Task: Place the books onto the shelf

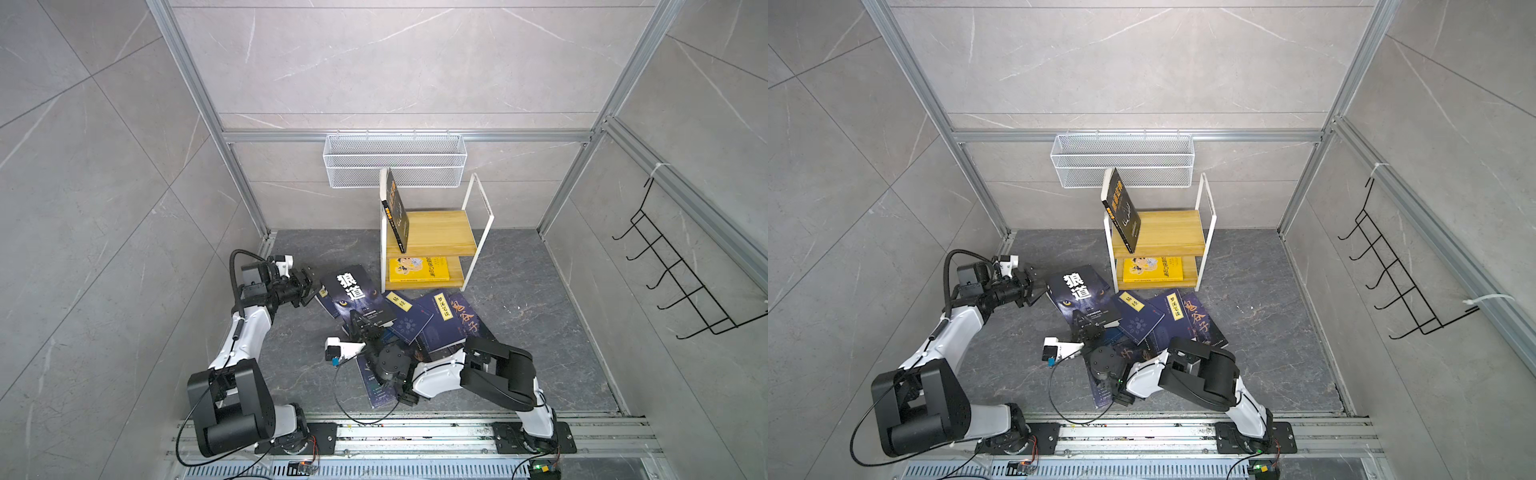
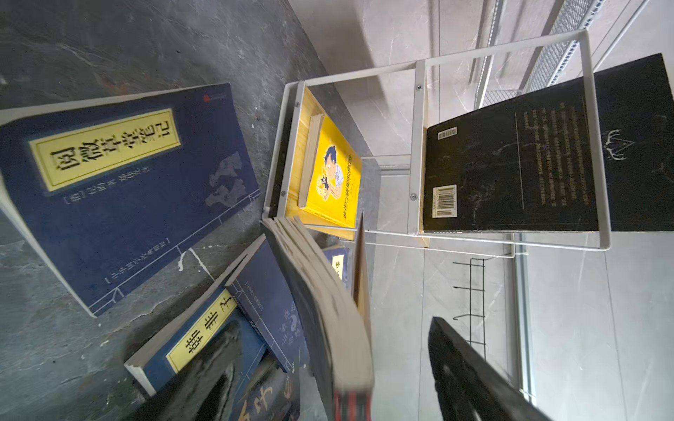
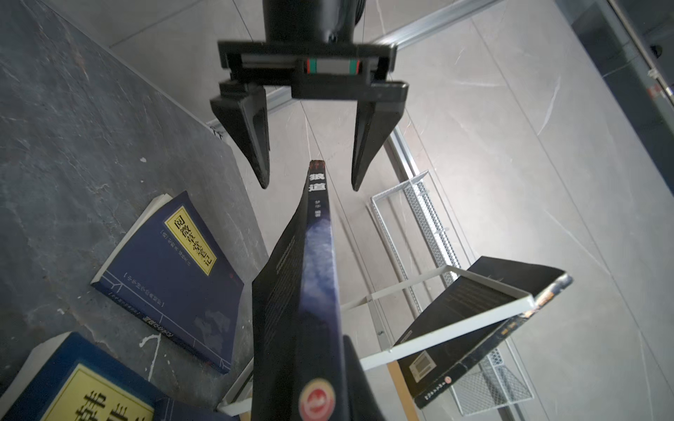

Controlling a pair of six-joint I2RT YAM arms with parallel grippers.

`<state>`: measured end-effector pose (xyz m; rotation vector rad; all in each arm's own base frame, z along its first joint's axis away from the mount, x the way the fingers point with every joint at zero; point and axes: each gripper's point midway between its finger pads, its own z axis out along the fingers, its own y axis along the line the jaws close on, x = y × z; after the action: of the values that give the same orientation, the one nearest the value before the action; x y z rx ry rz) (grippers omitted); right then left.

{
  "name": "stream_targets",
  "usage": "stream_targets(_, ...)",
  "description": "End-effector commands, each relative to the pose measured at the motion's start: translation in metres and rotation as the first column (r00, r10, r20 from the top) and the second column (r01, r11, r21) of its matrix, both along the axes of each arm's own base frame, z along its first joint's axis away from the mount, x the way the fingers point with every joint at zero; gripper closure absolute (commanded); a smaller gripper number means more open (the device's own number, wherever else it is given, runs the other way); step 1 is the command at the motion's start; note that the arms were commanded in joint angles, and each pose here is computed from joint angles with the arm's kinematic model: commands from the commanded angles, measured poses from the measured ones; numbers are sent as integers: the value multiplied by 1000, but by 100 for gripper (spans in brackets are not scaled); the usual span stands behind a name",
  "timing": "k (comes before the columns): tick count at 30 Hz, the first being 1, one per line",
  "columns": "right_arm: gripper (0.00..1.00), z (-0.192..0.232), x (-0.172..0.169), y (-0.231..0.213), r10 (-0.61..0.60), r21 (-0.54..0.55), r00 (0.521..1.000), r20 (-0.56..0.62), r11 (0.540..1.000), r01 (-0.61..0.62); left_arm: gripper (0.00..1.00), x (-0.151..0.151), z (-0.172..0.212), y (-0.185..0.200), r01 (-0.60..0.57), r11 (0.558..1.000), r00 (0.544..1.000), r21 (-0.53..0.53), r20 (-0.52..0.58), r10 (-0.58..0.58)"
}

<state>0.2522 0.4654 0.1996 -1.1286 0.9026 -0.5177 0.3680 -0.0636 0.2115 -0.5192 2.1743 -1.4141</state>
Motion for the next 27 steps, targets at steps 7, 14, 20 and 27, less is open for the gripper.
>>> stream_targets(7,100,51,-32,-11,103,49,988,117,993,-109,30,-21,20,-37,241,965,970,-106,62,-236)
stream_targets(14,100,48,-26,-5,100,34,987,126,994,-105,66,-28,26,-51,290,951,956,-107,80,-283)
stream_targets(20,100,44,-21,-5,84,45,990,110,995,-89,100,-30,29,-50,274,959,960,-70,89,-267)
stream_targets(27,100,42,-16,-3,75,36,991,115,996,-79,71,-35,34,-51,284,956,955,-68,106,-276)
